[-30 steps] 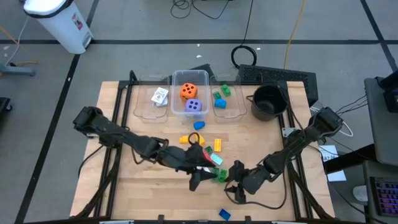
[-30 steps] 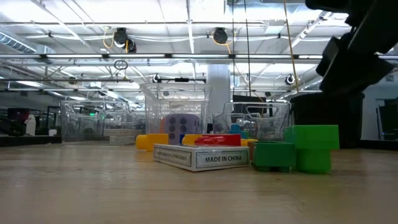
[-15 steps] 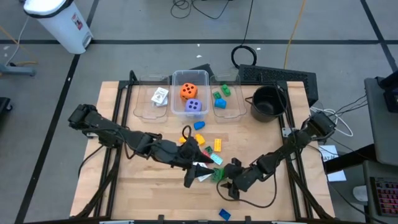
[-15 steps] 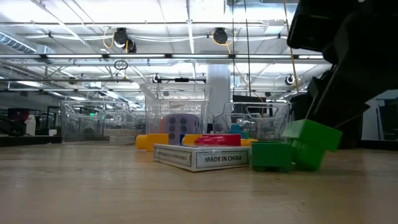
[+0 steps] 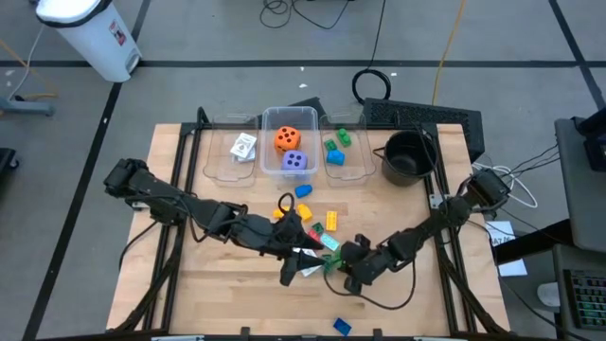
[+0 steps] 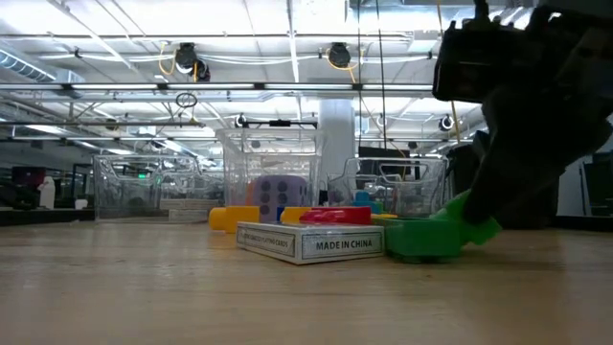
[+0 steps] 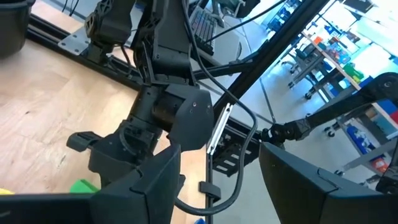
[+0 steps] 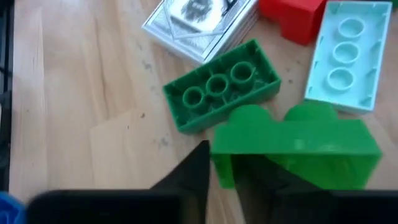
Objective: Pick & Place Toys
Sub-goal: Put the light green game piece into the right transparent bin
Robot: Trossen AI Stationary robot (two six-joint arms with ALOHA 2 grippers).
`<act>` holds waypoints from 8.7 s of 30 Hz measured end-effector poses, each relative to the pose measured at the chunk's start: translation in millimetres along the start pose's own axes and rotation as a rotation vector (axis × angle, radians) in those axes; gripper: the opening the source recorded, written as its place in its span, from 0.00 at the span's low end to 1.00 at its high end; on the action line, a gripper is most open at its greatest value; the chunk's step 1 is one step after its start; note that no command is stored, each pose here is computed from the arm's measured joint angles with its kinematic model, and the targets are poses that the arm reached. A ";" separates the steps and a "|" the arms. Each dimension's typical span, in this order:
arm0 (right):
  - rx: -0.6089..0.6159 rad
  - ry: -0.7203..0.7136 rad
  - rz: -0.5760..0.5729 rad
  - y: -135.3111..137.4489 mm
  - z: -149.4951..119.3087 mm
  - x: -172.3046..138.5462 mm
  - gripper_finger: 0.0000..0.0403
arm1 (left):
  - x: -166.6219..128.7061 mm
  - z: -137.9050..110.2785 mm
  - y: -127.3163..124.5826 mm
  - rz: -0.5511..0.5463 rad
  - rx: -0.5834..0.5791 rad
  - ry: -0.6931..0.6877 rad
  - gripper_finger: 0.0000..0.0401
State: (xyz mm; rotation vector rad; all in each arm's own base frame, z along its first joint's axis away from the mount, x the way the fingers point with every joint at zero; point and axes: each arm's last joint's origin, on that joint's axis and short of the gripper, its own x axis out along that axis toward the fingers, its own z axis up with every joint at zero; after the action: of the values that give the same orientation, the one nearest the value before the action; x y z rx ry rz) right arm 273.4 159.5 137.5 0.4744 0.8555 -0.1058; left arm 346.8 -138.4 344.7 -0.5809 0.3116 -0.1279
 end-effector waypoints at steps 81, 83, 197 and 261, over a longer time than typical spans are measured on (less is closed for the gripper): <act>0.114 -0.725 1.171 -23.6 163.3 -149.7 0.00 | -47.3 53.8 7.9 0.103 0.783 -0.179 0.52; 0.112 -0.721 1.171 -23.5 163.2 -149.5 0.00 | -46.7 53.3 8.1 0.103 0.783 -0.176 0.47; -0.166 -0.385 0.064 -20.8 202.9 -148.4 0.49 | -31.1 105.2 99.9 0.172 0.085 0.466 0.28; 0.029 -0.457 -0.492 -110.4 219.0 -163.6 0.28 | -124.2 173.5 59.1 0.045 0.272 -0.060 0.73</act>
State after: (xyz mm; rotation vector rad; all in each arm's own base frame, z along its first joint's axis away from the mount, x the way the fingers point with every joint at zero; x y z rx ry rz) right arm 288.8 -51.8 342.4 0.2416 0.5036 -0.6550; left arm 287.6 26.2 480.4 -0.3070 0.2442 -0.1069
